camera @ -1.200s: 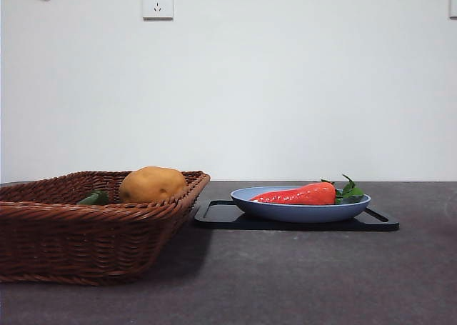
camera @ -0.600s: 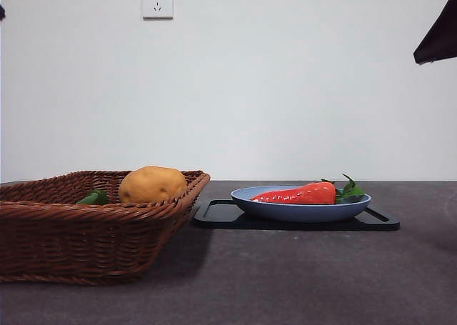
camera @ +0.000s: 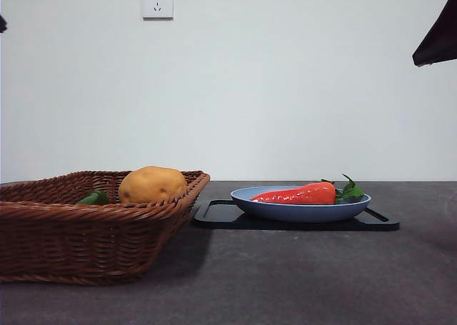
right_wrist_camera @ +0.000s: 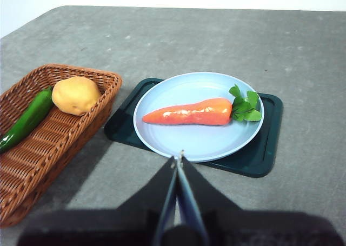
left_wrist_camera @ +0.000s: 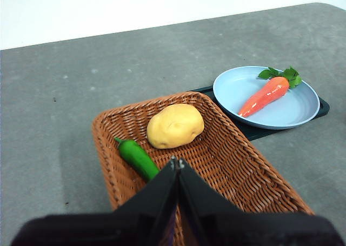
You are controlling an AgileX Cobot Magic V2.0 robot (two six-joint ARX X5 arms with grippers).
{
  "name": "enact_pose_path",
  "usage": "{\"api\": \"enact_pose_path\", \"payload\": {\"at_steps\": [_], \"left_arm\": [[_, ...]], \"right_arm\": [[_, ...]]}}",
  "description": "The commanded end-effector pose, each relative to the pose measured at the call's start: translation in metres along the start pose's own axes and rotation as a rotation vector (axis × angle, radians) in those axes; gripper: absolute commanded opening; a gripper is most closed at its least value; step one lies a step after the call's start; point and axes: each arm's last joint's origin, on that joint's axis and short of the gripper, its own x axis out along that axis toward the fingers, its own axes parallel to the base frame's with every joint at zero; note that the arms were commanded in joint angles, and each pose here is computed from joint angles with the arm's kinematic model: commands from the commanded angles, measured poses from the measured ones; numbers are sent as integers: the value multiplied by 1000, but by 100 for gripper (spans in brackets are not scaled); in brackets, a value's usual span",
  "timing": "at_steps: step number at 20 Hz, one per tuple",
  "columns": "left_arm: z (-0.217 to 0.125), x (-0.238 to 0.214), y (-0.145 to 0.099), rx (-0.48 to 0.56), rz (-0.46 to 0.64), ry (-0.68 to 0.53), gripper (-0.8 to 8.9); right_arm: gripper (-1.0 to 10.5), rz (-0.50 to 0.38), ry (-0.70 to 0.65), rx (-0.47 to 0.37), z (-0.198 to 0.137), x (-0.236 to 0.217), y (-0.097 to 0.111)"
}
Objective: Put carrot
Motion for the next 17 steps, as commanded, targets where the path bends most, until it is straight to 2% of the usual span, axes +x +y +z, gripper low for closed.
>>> {"api": "enact_pose_path", "payload": {"at_steps": [1, 4, 6, 8, 10, 17], "left_arm": [[4, -25, 6, 71, 30, -128, 8], [-8, -44, 16, 64, 165, -302, 8], [-22, -43, 23, 50, 265, -363, 8], [-35, -30, 29, 42, 331, -340, 8], [-53, -17, 35, 30, 353, -285, 8], [-104, 14, 44, -20, 373, -141, 8]], "right_arm": [[4, 8, -21, 15, 4, -1, 1], [4, 5, -21, 15, 4, -1, 1], [4, 6, -21, 15, 4, -1, 1], [4, 6, -19, 14, 4, -1, 1], [4, 7, -24, 15, 5, -1, 1], [4, 6, -24, 16, 5, -1, 1]]}}
